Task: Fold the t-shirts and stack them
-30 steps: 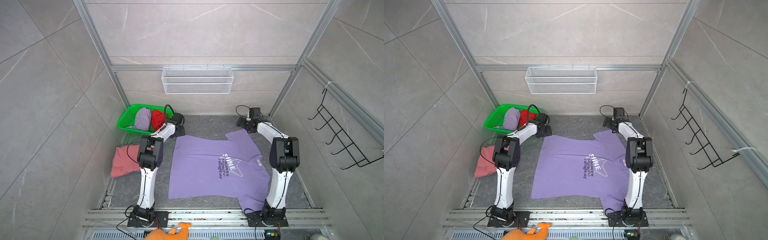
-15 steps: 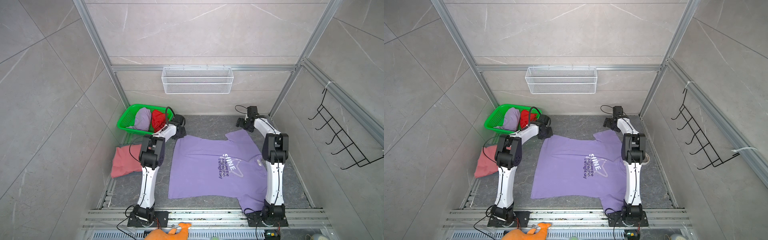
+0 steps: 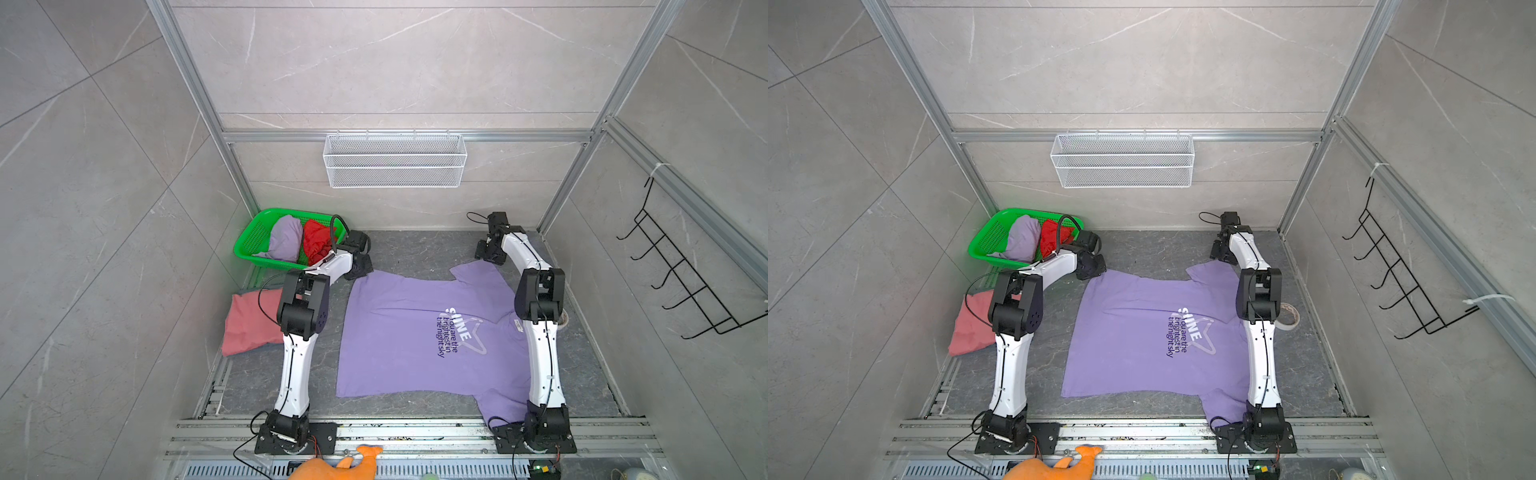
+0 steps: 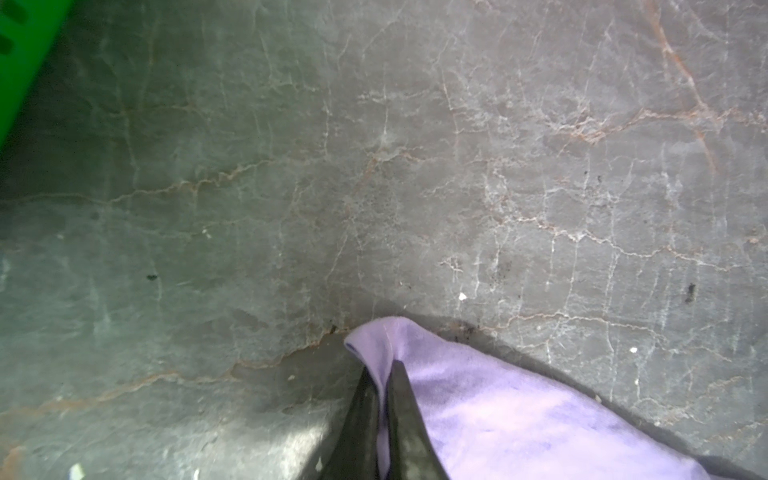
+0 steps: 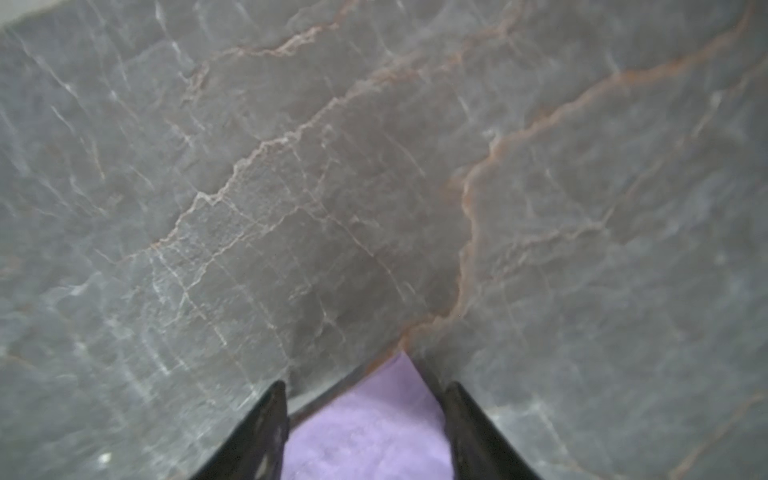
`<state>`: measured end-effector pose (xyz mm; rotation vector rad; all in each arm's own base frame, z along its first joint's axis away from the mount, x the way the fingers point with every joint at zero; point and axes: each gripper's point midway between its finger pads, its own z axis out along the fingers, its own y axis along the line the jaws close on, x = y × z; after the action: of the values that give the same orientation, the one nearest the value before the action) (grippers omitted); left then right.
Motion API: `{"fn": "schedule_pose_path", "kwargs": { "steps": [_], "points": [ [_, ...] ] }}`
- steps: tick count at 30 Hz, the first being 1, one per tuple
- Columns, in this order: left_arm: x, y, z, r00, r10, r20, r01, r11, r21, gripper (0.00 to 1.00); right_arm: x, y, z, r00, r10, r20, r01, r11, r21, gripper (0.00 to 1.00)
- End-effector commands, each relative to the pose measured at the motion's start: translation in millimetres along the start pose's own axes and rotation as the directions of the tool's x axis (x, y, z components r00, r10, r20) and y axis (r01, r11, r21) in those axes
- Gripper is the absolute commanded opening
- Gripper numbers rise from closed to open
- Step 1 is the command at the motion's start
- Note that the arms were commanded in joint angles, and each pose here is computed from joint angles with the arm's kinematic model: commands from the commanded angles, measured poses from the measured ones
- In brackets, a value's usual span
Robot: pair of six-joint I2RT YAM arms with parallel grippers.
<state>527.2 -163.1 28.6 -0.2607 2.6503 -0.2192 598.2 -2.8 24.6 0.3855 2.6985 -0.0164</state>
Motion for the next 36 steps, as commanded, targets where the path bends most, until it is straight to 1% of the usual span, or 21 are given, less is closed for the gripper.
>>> {"fn": "schedule_pose_path", "kwargs": {
  "steps": [1,2,4,5,8,10,15,18,20,27,32,36],
  "points": [
    [-19.8,-12.6,-30.7,0.998,-0.009,0.065,0.006,0.999,0.050,0.08,34.7,-9.5,17.2,0.990,-0.035,-0.136,0.046,0.996,0.083,0.37],
    [-20.6,-13.7,-31.7,0.998,-0.009,0.069,0.005,0.999,0.054,0.07,35.7,-8.6,18.3,0.990,-0.036,-0.139,0.048,0.995,0.083,0.30],
    [-21.9,-14.5,-32.2,0.997,0.000,0.073,-0.004,0.998,0.058,0.05,29.8,-7.6,15.3,0.993,-0.042,-0.115,0.051,0.995,0.082,0.20],
    [-23.0,-14.6,-32.2,0.997,0.006,0.078,-0.011,0.998,0.058,0.01,24.0,-5.9,11.3,0.995,-0.047,-0.092,0.054,0.996,0.075,0.15],
    [-29.7,-17.4,-35.1,0.995,0.021,0.096,-0.027,0.998,0.064,0.00,2.3,-0.1,-10.4,0.999,-0.049,-0.008,0.049,0.998,0.047,0.08],
    [-35.1,-19.8,-38.4,0.993,0.028,0.114,-0.037,0.997,0.072,0.00,-17.1,3.8,-37.3,0.997,-0.040,0.071,0.039,0.999,0.025,0.04],
    [-51.4,-23.8,-54.1,0.983,0.041,0.181,-0.057,0.995,0.084,0.00,-45.4,8.4,-96.0,0.973,-0.015,0.229,0.022,0.999,-0.027,0.02],
    [-60.7,-25.6,-62.8,0.972,0.051,0.228,-0.074,0.993,0.093,0.00,-53.0,11.7,-128.4,0.951,-0.015,0.308,0.036,0.997,-0.065,0.02],
    [-65.9,-27.0,-69.6,0.963,0.066,0.261,-0.094,0.991,0.096,0.00,-53.0,11.4,-145.8,0.940,-0.015,0.340,0.044,0.996,-0.078,0.02],
    [-71.4,-20.9,-91.1,0.926,0.078,0.368,-0.120,0.989,0.091,0.00,-33.5,-0.7,-184.1,0.921,-0.040,0.389,0.070,0.996,-0.063,0.01],
    [-61.4,-17.2,-105.3,0.905,0.075,0.418,-0.135,0.984,0.117,0.00,-11.5,-10.4,-205.6,0.915,-0.053,0.400,0.082,0.995,-0.056,0.01],
    [-48.2,-11.7,-114.4,0.897,0.062,0.437,-0.135,0.981,0.138,0.00,13.3,-17.4,-217.3,0.919,-0.058,0.389,0.088,0.994,-0.059,0.01]
  ]
}}
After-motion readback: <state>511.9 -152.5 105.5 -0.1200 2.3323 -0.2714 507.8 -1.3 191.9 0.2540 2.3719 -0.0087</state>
